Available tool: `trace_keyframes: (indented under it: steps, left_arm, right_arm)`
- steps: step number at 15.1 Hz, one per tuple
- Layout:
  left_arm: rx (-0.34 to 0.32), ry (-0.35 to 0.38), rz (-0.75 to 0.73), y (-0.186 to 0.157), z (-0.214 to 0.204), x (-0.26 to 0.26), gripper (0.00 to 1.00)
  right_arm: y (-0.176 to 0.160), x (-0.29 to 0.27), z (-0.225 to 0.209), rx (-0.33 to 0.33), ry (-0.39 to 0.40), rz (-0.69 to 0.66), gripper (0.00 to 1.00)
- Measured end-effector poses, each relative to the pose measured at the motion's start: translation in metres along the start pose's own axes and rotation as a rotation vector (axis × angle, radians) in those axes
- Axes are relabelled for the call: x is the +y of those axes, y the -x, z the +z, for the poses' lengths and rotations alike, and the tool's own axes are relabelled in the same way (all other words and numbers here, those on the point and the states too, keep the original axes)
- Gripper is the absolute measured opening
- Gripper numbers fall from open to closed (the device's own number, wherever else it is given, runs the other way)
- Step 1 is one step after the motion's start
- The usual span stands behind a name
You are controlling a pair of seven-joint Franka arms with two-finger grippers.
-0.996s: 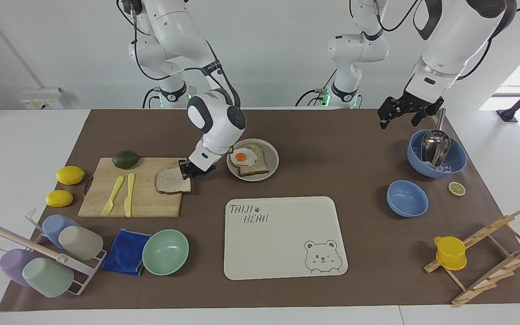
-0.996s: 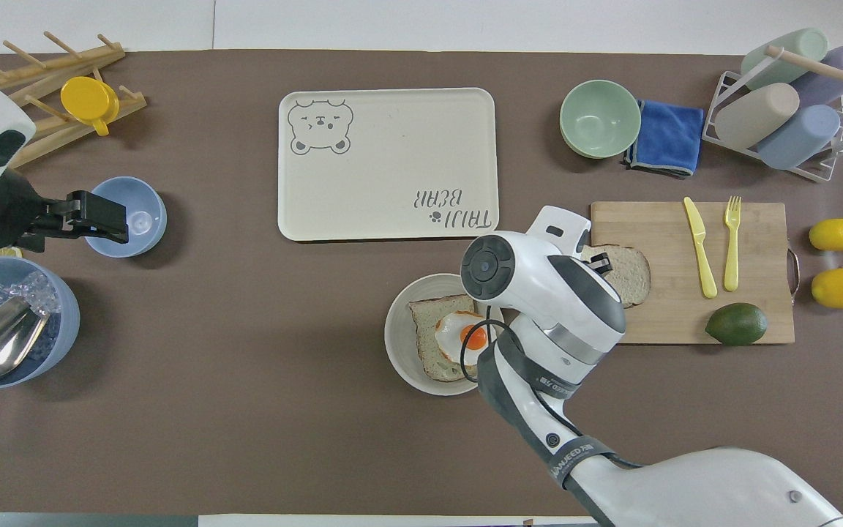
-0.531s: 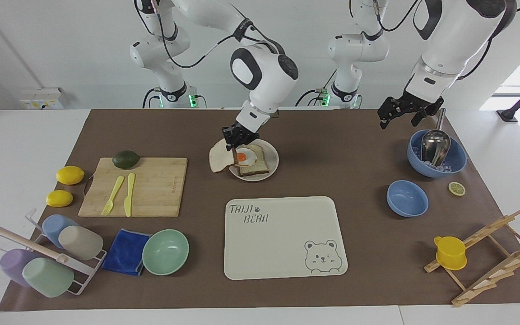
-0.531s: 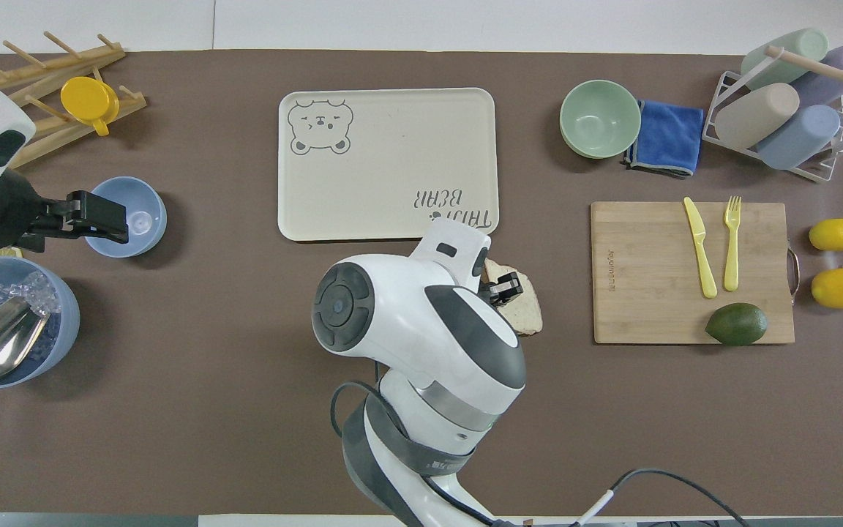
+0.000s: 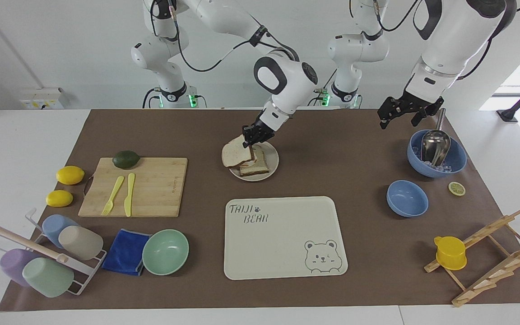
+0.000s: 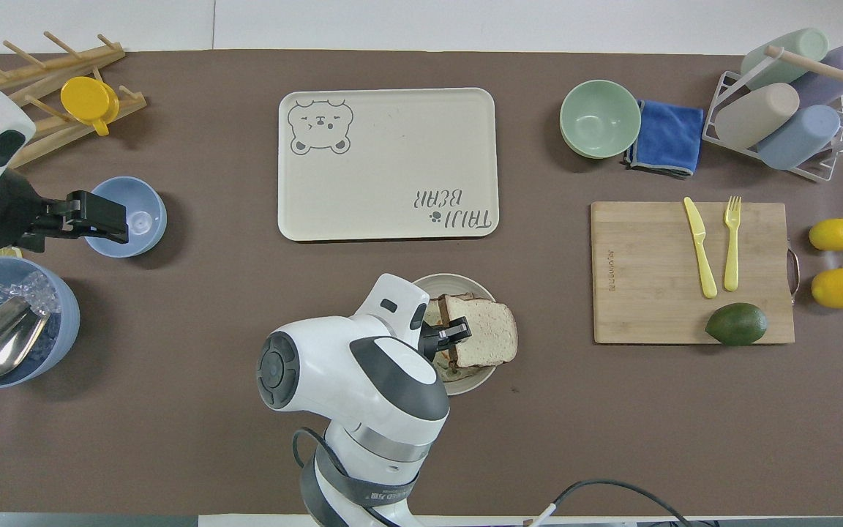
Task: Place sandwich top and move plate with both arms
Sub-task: 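Carry the bread slice over the plate and lower it onto the egg, then open the right gripper and withdraw while the left gripper reaches out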
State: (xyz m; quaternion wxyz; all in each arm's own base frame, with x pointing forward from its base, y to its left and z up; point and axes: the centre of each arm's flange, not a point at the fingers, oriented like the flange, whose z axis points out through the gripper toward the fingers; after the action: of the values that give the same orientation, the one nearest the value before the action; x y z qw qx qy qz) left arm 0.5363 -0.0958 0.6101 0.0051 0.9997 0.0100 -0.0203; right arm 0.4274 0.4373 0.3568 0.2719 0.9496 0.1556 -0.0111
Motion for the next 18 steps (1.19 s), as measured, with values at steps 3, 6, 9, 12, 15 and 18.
trace_keyframes:
  steps: [3, 6, 9, 12, 15, 18]
  left_arm:
    - [0.000, 0.000, 0.000, 0.000, 0.000, 0.000, 1.00]
    - [0.000, 0.000, 0.000, 0.000, 0.000, 0.000, 1.00]
    - [0.000, 0.000, 0.000, 0.000, 0.000, 0.000, 1.00]
    - [0.000, 0.000, 0.000, 0.000, 0.000, 0.000, 1.00]
    - [0.000, 0.000, 0.001, 0.000, 0.000, 0.001, 1.00]
    - [0.000, 0.000, 0.001, 0.000, 0.000, 0.001, 1.00]
  right_arm:
    - [-0.003, -0.002, 0.000, 0.023, -0.021, 0.000, 0.12]
    - [0.000, -0.012, 0.006, 0.045, -0.042, -0.018, 0.12]
    - [0.006, -0.022, 0.007, 0.048, -0.045, -0.038, 0.12]
    - [0.012, -0.031, 0.003, 0.054, -0.049, -0.057, 0.12]
    - [0.015, -0.037, 0.006, 0.073, -0.066, -0.063, 0.12]
    - [0.014, -0.039, 0.009, 0.064, -0.118, -0.034, 0.22]
